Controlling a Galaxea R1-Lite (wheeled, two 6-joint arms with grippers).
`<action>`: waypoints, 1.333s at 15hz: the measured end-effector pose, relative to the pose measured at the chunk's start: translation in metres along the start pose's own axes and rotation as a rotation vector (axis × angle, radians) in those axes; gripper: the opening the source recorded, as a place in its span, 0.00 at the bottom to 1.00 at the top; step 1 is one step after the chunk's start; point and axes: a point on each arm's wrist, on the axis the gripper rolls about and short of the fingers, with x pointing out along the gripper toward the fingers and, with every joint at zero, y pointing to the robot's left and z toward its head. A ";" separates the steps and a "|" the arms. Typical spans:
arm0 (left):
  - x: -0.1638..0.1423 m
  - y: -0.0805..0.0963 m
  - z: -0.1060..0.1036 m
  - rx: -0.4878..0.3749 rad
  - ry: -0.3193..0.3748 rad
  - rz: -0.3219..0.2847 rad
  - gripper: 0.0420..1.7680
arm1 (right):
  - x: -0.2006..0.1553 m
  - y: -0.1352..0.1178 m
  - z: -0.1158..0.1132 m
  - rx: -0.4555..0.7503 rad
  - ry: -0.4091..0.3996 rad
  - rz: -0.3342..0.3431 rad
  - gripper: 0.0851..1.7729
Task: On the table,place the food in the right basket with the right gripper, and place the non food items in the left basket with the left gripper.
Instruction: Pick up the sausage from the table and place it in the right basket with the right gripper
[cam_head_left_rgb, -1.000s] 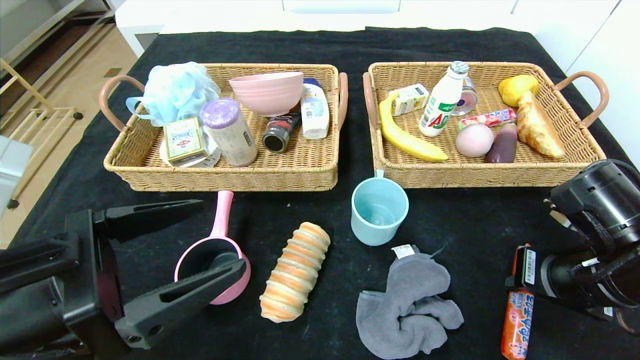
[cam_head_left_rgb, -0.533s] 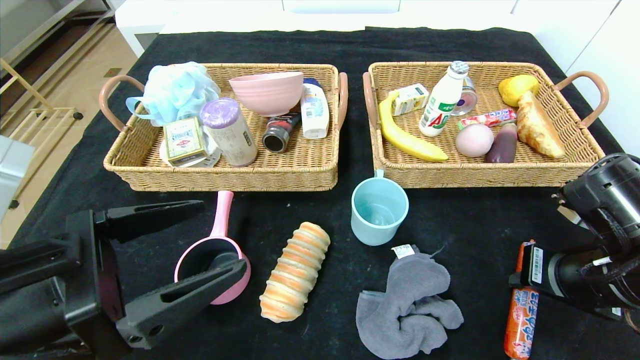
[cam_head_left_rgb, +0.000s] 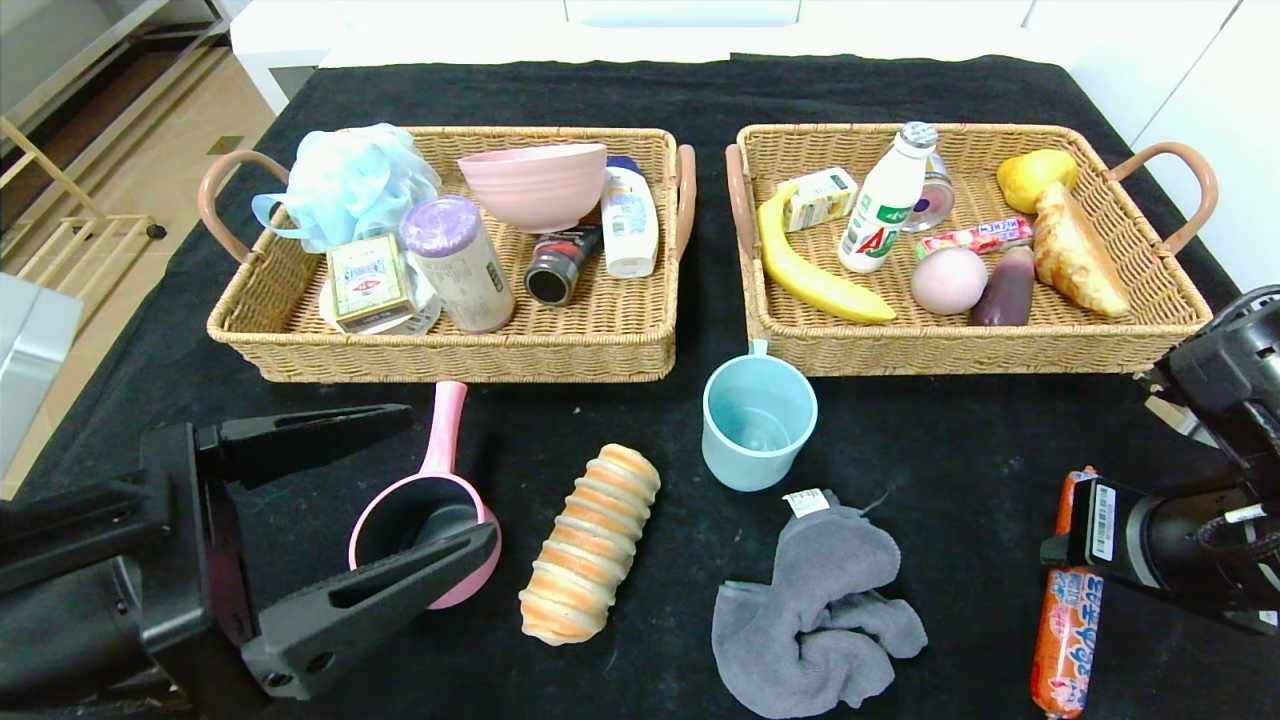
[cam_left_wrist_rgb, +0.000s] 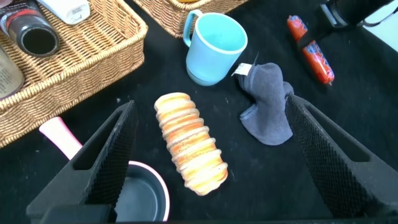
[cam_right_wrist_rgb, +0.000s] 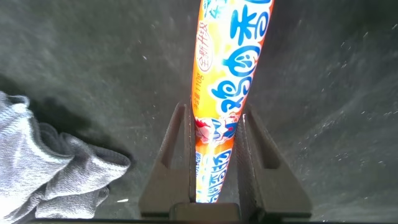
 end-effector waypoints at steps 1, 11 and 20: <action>0.000 0.000 0.000 0.000 0.000 0.000 0.97 | -0.002 0.001 0.002 -0.010 -0.013 0.001 0.22; -0.001 0.000 0.001 0.006 -0.006 0.001 0.97 | -0.047 0.032 0.061 0.002 -0.205 0.142 0.22; -0.002 0.000 0.001 0.015 -0.009 0.002 0.97 | -0.049 0.051 0.126 0.038 -0.372 0.169 0.22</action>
